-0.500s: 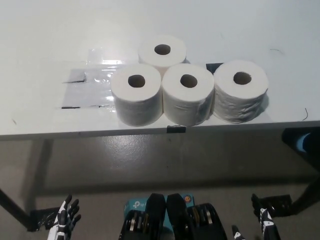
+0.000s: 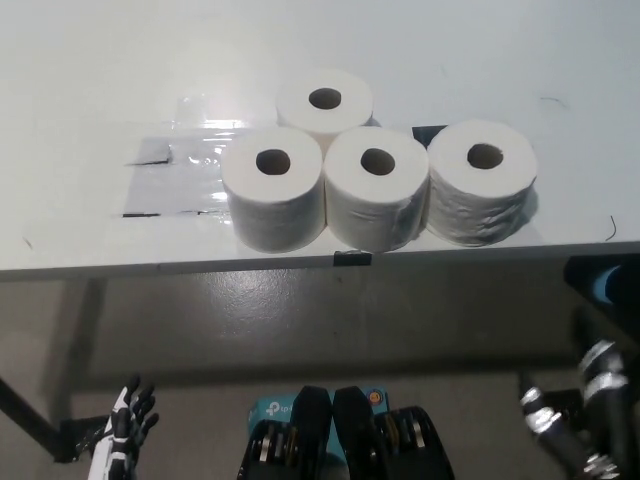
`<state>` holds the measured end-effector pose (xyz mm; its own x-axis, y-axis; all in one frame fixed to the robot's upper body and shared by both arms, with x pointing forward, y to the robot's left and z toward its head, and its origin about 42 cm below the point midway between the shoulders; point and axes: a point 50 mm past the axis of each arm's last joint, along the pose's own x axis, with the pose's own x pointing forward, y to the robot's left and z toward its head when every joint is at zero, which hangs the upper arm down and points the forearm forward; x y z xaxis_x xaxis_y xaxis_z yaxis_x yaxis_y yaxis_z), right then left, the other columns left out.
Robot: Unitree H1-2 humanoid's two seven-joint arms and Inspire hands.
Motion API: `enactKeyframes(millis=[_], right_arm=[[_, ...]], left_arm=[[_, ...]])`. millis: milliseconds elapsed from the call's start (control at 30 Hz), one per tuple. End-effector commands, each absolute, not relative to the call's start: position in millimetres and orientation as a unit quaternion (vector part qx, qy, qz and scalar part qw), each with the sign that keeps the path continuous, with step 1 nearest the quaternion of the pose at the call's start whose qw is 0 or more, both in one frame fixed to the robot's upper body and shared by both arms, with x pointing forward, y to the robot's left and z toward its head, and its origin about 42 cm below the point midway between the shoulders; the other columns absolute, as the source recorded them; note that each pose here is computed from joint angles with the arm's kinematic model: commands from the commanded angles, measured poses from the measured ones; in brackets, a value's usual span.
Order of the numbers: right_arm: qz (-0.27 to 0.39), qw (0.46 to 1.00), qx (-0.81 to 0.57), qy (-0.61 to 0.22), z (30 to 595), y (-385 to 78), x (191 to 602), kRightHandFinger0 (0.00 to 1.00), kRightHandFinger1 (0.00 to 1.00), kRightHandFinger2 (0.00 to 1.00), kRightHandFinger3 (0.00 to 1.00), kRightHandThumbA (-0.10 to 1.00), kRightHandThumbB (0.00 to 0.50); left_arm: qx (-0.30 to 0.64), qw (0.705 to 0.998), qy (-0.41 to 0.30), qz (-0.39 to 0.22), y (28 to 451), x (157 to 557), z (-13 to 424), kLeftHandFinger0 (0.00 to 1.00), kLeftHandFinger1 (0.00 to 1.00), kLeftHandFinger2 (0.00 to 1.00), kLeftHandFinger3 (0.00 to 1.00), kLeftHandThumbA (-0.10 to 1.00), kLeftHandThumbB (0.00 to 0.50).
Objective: A few rolls of toilet paper are kept infront of the robot and the robot uses its right hand to lift one of the rolls and and places it on top of the other rolls to stack it.
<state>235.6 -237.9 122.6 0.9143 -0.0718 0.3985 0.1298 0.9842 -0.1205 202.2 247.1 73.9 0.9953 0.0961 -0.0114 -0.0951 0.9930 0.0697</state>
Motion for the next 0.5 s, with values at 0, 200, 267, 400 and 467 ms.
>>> enactKeyframes(millis=[0, 200, 267, 400, 467], right_arm=[[-0.036, 0.953, -0.062, -0.295, 193.2, -259.8, 246.9, 1.00, 1.00, 1.00, 1.00, 0.76, 0.085], [-0.031, 0.920, -0.152, -0.360, 293.1, -296.5, 283.1, 1.00, 1.00, 1.00, 1.00, 0.71, 0.175], [-0.020, 0.922, -0.170, -0.347, 315.2, -304.6, 295.6, 1.00, 1.00, 1.00, 1.00, 0.70, 0.209], [0.029, 0.927, -0.236, -0.289, 357.1, -320.3, 342.8, 1.00, 1.00, 1.00, 1.00, 0.78, 0.241], [0.059, 0.923, -0.277, -0.261, 372.5, -325.6, 371.5, 1.00, 1.00, 1.00, 1.00, 0.81, 0.245]], left_arm=[[0.044, 0.996, -0.036, 0.065, 251.1, 206.9, 89.4, 1.00, 1.00, 1.00, 1.00, 1.00, 0.000], [0.046, 0.996, -0.035, 0.067, 250.4, 207.2, 88.3, 1.00, 1.00, 1.00, 1.00, 1.00, 0.000], [0.046, 0.996, -0.036, 0.067, 250.2, 207.3, 88.1, 1.00, 1.00, 1.00, 1.00, 1.00, 0.000], [0.053, 0.996, -0.033, 0.067, 249.7, 206.8, 87.7, 1.00, 1.00, 1.00, 1.00, 1.00, 0.000], [0.052, 0.996, -0.033, 0.069, 249.4, 207.1, 87.3, 1.00, 1.00, 1.00, 1.00, 1.00, 0.000]])
